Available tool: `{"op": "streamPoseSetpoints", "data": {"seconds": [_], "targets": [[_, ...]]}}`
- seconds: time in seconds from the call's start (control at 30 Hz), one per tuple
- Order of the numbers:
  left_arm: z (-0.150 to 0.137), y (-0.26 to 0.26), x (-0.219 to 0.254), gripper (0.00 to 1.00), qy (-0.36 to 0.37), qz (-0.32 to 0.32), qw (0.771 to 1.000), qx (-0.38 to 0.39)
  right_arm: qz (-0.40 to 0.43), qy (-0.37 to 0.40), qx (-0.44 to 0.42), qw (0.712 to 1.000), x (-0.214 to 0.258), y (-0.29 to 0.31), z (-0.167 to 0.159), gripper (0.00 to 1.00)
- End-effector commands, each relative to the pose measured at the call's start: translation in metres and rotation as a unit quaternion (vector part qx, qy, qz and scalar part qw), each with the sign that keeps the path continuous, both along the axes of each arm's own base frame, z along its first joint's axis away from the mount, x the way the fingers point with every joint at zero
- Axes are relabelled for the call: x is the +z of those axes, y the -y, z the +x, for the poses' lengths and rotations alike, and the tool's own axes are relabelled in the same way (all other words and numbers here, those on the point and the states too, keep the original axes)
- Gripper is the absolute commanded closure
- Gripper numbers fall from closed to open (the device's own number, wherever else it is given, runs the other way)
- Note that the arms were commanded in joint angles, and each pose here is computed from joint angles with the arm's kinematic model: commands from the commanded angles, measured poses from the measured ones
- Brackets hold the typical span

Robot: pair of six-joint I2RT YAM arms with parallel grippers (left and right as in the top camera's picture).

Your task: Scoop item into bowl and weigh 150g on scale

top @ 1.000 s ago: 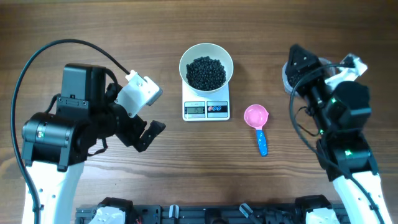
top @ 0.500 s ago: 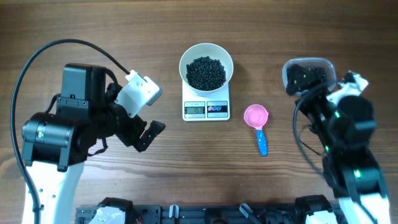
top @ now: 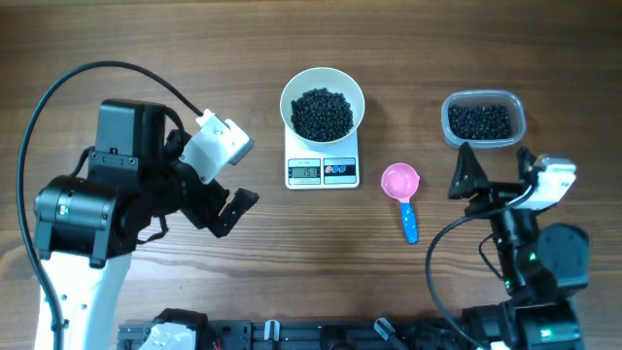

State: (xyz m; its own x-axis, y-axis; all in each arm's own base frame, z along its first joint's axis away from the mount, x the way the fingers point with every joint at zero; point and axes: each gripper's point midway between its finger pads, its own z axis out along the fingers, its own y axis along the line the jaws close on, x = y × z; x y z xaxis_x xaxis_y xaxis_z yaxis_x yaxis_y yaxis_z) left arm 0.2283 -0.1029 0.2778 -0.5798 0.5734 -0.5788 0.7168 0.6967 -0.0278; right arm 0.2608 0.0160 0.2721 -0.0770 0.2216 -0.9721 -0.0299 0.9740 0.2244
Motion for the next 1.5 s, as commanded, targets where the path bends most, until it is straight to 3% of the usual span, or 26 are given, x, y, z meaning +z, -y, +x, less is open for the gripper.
{"op": "streamPoseSetpoints", "data": {"seconds": [0.0, 0.63, 1.47], "targets": [[0.001, 0.000, 0.005, 0.00, 0.009, -0.004, 1.000, -0.004, -0.057, 0.031, -0.011, 0.998, -0.013, 0.006, -0.006, 0.00], [0.001, 0.000, 0.005, 0.00, 0.009, -0.004, 1.000, -0.004, -0.076, 0.124, -0.017, 0.989, -0.035, 0.015, -0.023, 0.00], [0.001, 0.000, 0.005, 0.00, 0.009, -0.004, 1.000, -0.004, -0.073, 0.039, -0.011, 0.997, -0.096, 0.016, -0.014, 0.00]]}}
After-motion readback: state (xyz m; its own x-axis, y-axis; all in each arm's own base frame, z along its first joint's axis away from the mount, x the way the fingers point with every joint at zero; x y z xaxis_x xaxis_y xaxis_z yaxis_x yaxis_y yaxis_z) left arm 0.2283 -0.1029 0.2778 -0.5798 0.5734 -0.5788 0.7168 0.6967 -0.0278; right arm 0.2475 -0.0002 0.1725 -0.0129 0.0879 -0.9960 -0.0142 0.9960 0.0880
